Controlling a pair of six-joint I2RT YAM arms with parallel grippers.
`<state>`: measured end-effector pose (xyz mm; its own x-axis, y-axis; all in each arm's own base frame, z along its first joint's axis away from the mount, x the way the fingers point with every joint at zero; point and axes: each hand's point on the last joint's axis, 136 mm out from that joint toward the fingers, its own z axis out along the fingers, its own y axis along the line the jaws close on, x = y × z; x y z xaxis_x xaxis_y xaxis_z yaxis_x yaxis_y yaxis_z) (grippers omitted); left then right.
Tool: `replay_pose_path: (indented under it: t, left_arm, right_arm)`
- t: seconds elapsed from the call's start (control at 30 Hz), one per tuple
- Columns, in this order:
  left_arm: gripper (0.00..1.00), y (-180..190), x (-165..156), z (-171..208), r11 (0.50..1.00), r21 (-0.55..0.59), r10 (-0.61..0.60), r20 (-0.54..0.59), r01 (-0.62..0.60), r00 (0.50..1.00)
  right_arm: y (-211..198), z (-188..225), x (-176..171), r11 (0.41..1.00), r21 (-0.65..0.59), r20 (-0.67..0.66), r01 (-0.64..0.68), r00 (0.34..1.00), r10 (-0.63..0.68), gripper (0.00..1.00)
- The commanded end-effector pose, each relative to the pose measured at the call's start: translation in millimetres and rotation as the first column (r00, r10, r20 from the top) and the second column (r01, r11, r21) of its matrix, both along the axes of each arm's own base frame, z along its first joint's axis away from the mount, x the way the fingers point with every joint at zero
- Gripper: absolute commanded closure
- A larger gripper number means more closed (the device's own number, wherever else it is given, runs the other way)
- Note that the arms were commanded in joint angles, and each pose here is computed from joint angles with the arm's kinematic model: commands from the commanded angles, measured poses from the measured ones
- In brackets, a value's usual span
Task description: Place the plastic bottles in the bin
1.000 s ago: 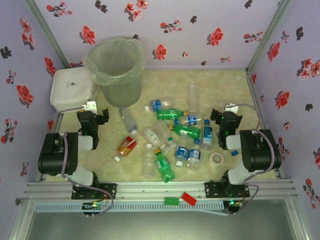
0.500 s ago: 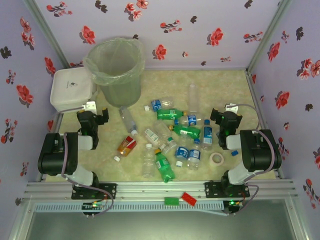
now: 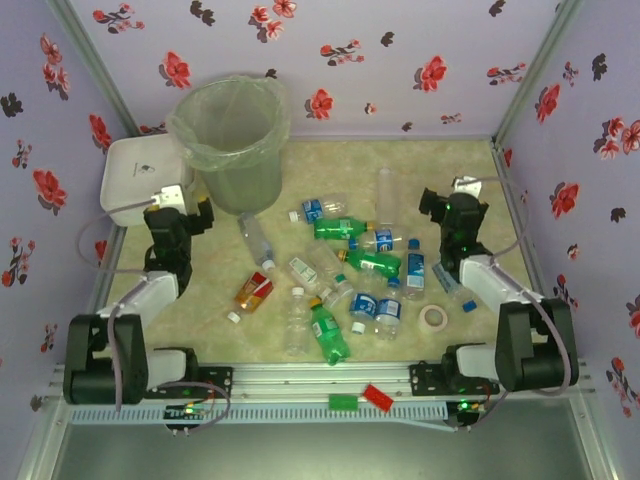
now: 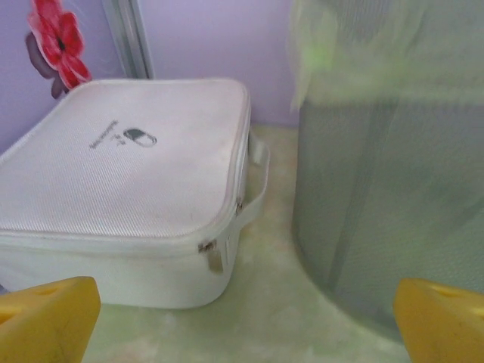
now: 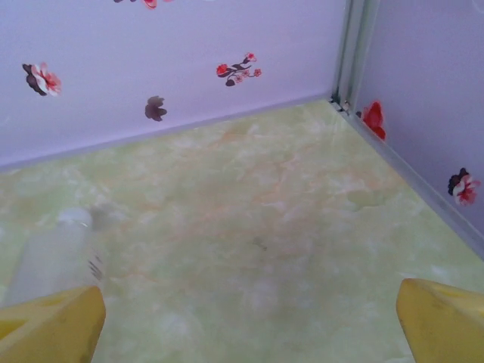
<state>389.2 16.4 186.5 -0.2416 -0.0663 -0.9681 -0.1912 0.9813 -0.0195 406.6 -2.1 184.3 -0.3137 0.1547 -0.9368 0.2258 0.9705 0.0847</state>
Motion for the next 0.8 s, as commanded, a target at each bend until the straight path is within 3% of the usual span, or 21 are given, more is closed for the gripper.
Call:
replay_pose_path:
  t: [0.0, 0.3, 0.57, 0.77]
  left_arm:
    - [0.00, -9, -12, -4, 0.989, -0.143, 0.024, -0.079, -0.035, 0.997]
    - [0.00, -64, -46, -3, 0.949, -0.302, -0.136, -0.123, 0.094, 0.983]
    - [0.00, -91, -46, 0, 0.804, -0.583, -0.168, -0.035, 0.116, 0.985]
    - [0.00, -100, -44, -5, 0.779, -0.613, -0.191, -0.033, 0.132, 0.981]
  right_arm:
    - [21, -9, 0, 0.997, 0.072, -0.158, -0.013, 0.987, 0.025, 0.00]
    - [84, -20, 24, 0.980, 0.160, -0.414, -0.121, 0.893, 0.178, 0.01]
    - [120, -52, 68, 0.971, 0.206, -0.515, -0.123, 0.830, 0.215, 0.02]
    - [138, -89, 94, 0.970, 0.221, -0.598, -0.099, 0.772, 0.215, 0.09]
